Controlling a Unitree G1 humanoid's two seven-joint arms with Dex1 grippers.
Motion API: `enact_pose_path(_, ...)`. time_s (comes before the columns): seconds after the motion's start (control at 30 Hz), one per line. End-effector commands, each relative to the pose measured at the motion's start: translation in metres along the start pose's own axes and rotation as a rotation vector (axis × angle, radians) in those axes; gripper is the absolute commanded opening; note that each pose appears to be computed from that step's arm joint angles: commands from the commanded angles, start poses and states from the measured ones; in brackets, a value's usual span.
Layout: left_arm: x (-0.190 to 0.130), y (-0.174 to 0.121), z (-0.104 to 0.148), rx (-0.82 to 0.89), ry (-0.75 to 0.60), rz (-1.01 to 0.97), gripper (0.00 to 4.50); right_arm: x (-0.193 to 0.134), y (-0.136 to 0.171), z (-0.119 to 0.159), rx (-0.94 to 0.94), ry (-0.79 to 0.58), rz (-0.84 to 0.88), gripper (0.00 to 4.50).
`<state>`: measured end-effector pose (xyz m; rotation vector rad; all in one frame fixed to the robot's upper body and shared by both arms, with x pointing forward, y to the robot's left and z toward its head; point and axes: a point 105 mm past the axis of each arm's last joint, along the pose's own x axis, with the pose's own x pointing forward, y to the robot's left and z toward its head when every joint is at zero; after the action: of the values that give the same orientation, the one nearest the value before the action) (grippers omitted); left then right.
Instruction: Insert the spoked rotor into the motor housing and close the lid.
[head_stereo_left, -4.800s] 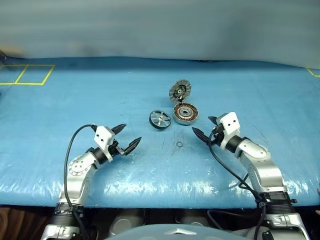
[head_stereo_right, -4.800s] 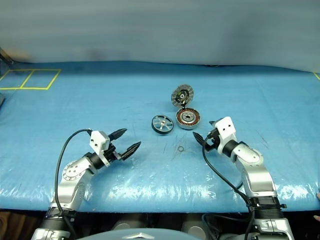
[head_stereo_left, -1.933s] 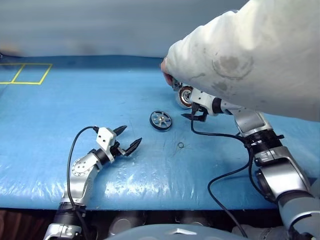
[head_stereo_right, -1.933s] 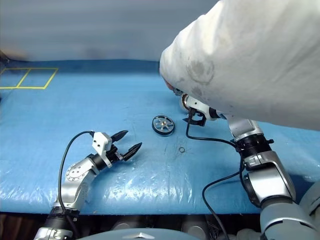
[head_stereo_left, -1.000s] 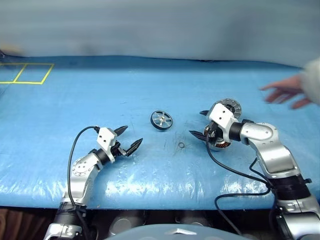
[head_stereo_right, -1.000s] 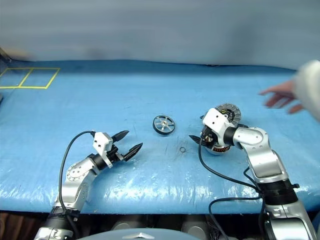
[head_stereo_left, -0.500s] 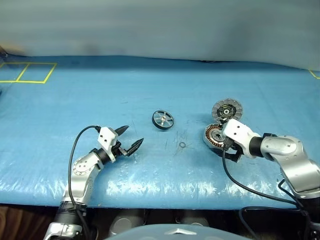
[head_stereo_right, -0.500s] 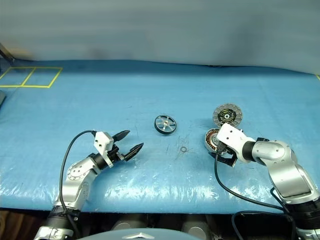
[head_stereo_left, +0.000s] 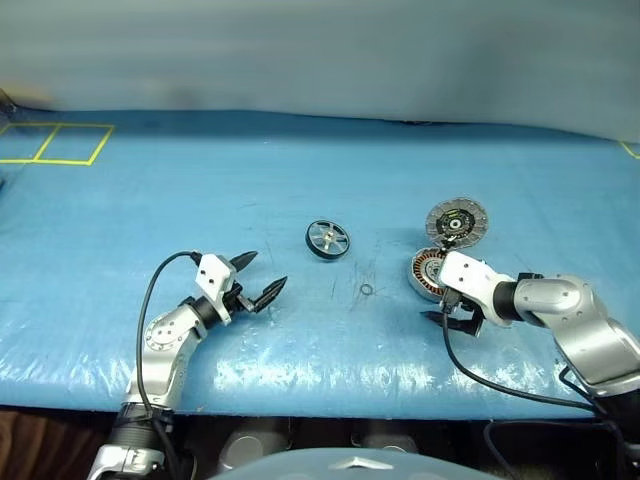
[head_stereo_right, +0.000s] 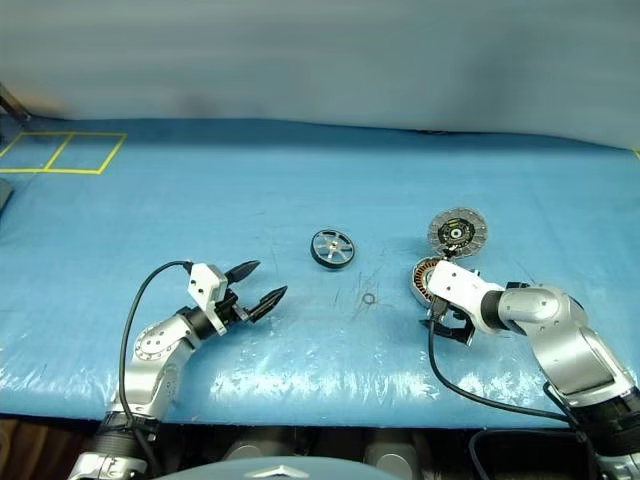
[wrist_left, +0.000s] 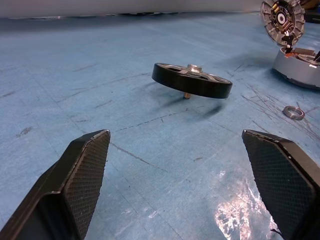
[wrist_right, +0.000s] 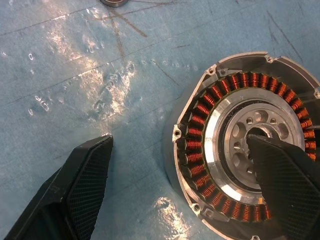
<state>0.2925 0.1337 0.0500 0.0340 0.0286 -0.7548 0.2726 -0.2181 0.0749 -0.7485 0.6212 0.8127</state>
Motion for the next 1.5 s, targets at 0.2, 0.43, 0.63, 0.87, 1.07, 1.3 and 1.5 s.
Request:
enact_pose_path(0.2, 0.000, -0.001, 0.009, 0.024, -0.027, -0.005, 4.50, 0.005, -0.004, -0.017, 0.004, 0.067, 0.001, 2.32)
enact_pose_path(0.43, -0.002, 0.000, 0.009, 0.029, -0.020, -0.003, 4.50, 0.004, -0.005, 0.001, -0.031, -0.009, -0.013, 2.01)
enact_pose_path(0.63, -0.006, 0.003, 0.007, 0.034, -0.004, -0.001, 4.50, -0.007, 0.004, 0.062, -0.149, -0.198, -0.017, 2.01)
enact_pose_path(0.87, -0.010, 0.006, 0.006, 0.042, 0.009, 0.008, 4.50, -0.013, 0.033, 0.105, -0.223, -0.339, 0.069, 2.01)
enact_pose_path(1.07, -0.012, 0.007, 0.005, 0.042, 0.013, 0.015, 4.50, -0.008, 0.082, 0.132, -0.191, -0.473, 0.255, 2.01)
enact_pose_path(1.3, -0.015, 0.006, 0.004, 0.041, 0.020, 0.019, 4.50, 0.002, 0.105, 0.138, -0.135, -0.499, 0.348, 2.01)
enact_pose_path(1.5, -0.019, 0.007, 0.004, 0.045, 0.030, 0.029, 4.50, 0.018, 0.111, 0.138, -0.095, -0.481, 0.368, 2.01)
